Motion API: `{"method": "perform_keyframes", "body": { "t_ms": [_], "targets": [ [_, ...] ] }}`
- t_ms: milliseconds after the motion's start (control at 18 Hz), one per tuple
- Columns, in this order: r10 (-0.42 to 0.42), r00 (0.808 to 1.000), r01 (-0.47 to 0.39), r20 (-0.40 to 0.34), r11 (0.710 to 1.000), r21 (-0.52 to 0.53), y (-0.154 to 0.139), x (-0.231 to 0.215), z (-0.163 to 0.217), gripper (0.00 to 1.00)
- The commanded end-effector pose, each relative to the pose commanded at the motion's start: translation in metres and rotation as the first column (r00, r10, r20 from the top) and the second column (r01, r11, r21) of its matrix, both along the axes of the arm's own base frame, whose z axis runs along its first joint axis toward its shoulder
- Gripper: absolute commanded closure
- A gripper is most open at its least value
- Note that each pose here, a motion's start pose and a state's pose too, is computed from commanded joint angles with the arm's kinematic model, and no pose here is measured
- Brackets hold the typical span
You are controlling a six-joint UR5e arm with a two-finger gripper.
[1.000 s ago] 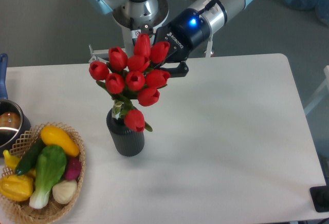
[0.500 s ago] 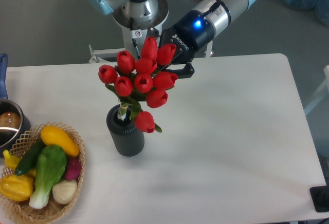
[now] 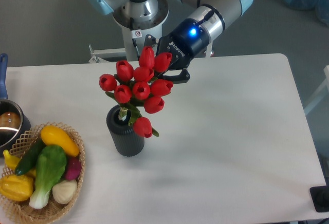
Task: Insert the flowers into the vase
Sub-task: 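Push the tulip bunch further down into the vase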
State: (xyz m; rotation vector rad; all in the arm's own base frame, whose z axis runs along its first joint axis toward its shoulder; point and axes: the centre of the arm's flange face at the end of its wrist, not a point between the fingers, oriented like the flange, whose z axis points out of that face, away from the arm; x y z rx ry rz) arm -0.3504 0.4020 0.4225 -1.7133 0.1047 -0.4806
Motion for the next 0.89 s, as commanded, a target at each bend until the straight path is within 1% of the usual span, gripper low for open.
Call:
{"method": "perform_keyframes", "body": {
  "t_ms": [167, 611, 778, 889],
  "targets": [
    [-0.003, 1.000, 0.001, -0.027, 0.999, -0.052, 0.001, 0.002, -0.021, 1.00],
    [-0.027, 0.999, 0.024, -0.044, 0.998, -0.063, -0.002, 0.015, -0.062, 1.00],
    [-0.034, 0.998, 0.030, -0.052, 0.996, -0.080, -0.001, 0.015, -0.071, 0.96],
    [-0.048, 0.997, 0.042, -0.063, 0.994, -0.102, 0.002, 0.019, -0.078, 0.96]
  ]
}}
